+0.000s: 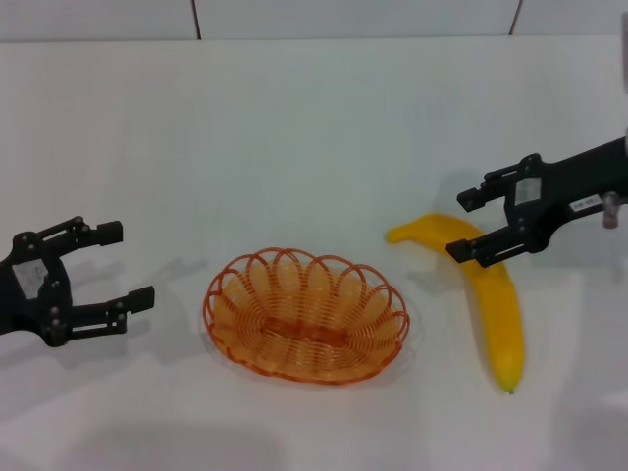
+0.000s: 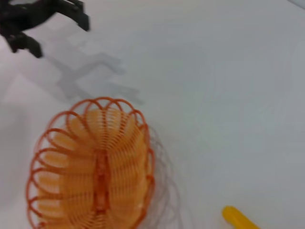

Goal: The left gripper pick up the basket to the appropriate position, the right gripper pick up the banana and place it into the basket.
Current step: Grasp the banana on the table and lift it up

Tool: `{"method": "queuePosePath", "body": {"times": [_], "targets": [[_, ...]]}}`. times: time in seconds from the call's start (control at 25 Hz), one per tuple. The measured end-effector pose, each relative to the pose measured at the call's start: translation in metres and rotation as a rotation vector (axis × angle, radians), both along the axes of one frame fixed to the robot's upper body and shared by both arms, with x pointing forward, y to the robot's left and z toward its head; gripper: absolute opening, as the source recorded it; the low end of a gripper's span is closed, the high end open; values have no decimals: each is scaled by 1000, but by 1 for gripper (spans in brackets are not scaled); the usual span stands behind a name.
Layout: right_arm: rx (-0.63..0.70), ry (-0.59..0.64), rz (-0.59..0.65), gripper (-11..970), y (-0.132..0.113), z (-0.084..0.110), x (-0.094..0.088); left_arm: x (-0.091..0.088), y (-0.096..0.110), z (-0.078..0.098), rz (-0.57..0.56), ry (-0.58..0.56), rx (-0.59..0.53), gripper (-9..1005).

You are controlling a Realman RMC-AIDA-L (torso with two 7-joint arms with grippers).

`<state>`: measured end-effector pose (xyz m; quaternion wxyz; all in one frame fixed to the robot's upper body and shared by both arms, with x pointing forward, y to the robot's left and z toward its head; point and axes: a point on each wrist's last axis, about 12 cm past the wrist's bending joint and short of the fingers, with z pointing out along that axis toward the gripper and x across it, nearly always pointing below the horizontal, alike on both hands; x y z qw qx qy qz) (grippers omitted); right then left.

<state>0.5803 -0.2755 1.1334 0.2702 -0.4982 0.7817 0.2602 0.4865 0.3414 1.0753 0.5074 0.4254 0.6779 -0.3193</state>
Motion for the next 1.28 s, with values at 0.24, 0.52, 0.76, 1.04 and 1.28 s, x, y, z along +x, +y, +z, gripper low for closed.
{"method": "queuePosePath", "body": {"times": [0.24,0.52,0.76,1.04,1.28], "targets": [[-22,0,-65,790,-7,-17,0,0,0,0,-2,1,1,902],[-19,12,-118,790,-19,-28,-9,-2,1,-1,2,5,3,902],[-13,47,-133,791,-22,-36,-16,-2,1,-3,13,10,1,902],[-15,70,-149,791,-23,-42,-17,-2,1,-3,15,10,-4,902],[-27,68,-157,792,-25,-43,-17,-1,1,-3,15,9,-4,902]]}}
